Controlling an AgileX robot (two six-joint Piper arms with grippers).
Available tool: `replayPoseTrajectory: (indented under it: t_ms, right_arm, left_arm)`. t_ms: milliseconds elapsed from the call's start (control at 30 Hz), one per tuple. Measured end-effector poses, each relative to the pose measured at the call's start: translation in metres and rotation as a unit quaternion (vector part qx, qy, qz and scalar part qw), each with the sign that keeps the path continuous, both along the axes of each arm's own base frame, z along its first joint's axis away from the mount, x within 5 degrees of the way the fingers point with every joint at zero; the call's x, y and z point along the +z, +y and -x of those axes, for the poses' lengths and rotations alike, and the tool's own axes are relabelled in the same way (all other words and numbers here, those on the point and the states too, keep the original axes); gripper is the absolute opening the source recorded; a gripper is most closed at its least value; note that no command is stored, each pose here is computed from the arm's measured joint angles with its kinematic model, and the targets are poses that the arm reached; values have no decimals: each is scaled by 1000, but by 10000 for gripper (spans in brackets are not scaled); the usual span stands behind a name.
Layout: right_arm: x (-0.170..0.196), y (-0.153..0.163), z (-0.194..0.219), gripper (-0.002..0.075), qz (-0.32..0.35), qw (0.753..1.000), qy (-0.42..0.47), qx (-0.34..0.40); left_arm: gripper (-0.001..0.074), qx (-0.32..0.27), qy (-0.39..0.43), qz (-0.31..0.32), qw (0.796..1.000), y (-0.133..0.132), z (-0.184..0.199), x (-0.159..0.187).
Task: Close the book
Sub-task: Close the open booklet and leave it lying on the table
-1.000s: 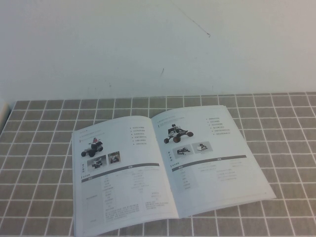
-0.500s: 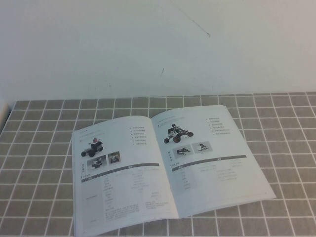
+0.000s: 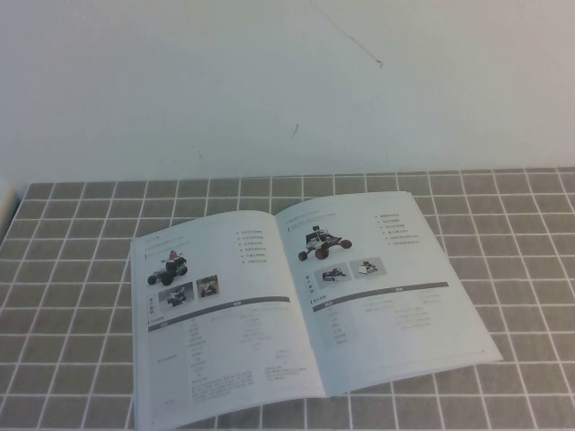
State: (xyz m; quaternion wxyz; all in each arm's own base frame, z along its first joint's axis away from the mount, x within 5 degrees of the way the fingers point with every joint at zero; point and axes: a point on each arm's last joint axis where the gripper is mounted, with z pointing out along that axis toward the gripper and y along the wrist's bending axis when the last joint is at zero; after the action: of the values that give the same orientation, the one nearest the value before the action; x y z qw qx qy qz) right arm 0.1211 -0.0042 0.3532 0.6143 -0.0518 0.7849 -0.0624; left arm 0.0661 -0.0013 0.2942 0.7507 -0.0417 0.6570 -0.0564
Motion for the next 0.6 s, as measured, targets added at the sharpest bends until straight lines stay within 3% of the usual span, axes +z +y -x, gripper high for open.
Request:
replayPoseTrajectory:
  t_ms: [200,300,567,600]
  right_arm:
    - [-20,-1,-73,-3,-2,995,97,7]
    - [-38,3,-106,-3,-5,987,157,19]
    - [-89,50,-183,-3,22,937,318,141]
    - [-96,58,-191,-3,21,931,328,160]
  left_arm:
    - [-3,-38,161,-6,986,-6,-44,-12]
    - [-3,-44,225,26,973,-8,-66,-23]
    - [-3,-97,358,53,927,-18,-122,-28]
    - [-3,-110,391,56,912,-21,-136,-33]
